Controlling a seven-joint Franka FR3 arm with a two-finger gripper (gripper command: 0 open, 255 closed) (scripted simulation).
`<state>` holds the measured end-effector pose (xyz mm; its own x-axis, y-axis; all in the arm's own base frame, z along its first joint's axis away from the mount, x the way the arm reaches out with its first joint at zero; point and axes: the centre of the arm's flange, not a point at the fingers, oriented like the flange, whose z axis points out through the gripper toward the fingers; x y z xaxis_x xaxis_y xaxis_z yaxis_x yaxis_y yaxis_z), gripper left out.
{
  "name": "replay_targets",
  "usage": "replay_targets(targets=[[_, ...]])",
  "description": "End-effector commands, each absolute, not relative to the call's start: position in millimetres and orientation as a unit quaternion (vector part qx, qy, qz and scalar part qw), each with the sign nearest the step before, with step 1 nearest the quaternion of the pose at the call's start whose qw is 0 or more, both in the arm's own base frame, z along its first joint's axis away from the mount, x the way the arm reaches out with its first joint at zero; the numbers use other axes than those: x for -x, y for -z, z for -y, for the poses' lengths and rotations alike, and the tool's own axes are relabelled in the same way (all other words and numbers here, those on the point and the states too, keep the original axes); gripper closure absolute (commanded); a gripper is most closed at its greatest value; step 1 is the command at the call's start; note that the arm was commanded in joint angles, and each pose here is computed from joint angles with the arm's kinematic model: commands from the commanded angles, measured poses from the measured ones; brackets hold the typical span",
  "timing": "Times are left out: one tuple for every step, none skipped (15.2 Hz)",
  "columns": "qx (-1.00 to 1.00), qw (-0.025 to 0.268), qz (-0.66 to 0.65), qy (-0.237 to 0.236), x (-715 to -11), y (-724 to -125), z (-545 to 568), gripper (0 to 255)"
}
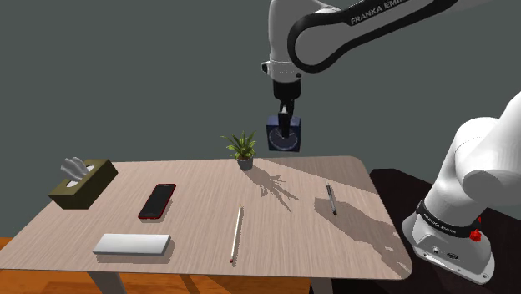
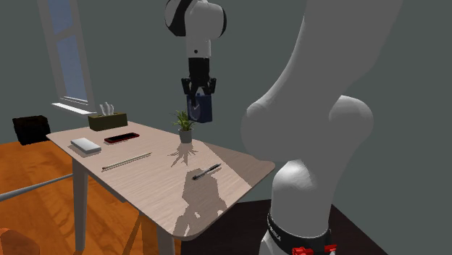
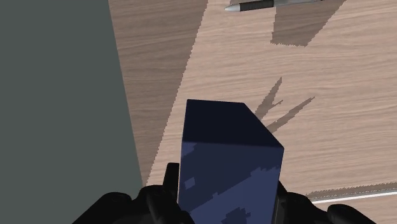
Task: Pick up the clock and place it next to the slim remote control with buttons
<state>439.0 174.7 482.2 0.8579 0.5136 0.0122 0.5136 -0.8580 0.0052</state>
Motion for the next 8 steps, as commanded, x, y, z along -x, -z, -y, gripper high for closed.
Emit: replay_targets(targets=[[-0.964, 0.001, -0.266, -0.006, -439.0, -493.5, -174.4, 255], [-0.964, 0.001, -0.266, -0.006, -439.0, -498.8, -174.4, 255], [-0.964, 0.001, -0.266, -0.006, -439.0, -504.1, -174.4, 255], [-0.964, 0.001, -0.266, -0.006, -439.0, -509.4, -174.4, 255], [-0.964, 0.001, -0.266, -0.006, -439.0, -514.7, -174.4, 255], [-0.964, 0.001, -0.266, -0.006, -439.0, -519.9, -174.4, 255], [-0.964, 0.001, -0.266, -0.006, -438.9, -524.5, -174.4, 255], [-0.964, 0.001, -0.266, -0.006, -442.3, -524.6, -187.2, 255]])
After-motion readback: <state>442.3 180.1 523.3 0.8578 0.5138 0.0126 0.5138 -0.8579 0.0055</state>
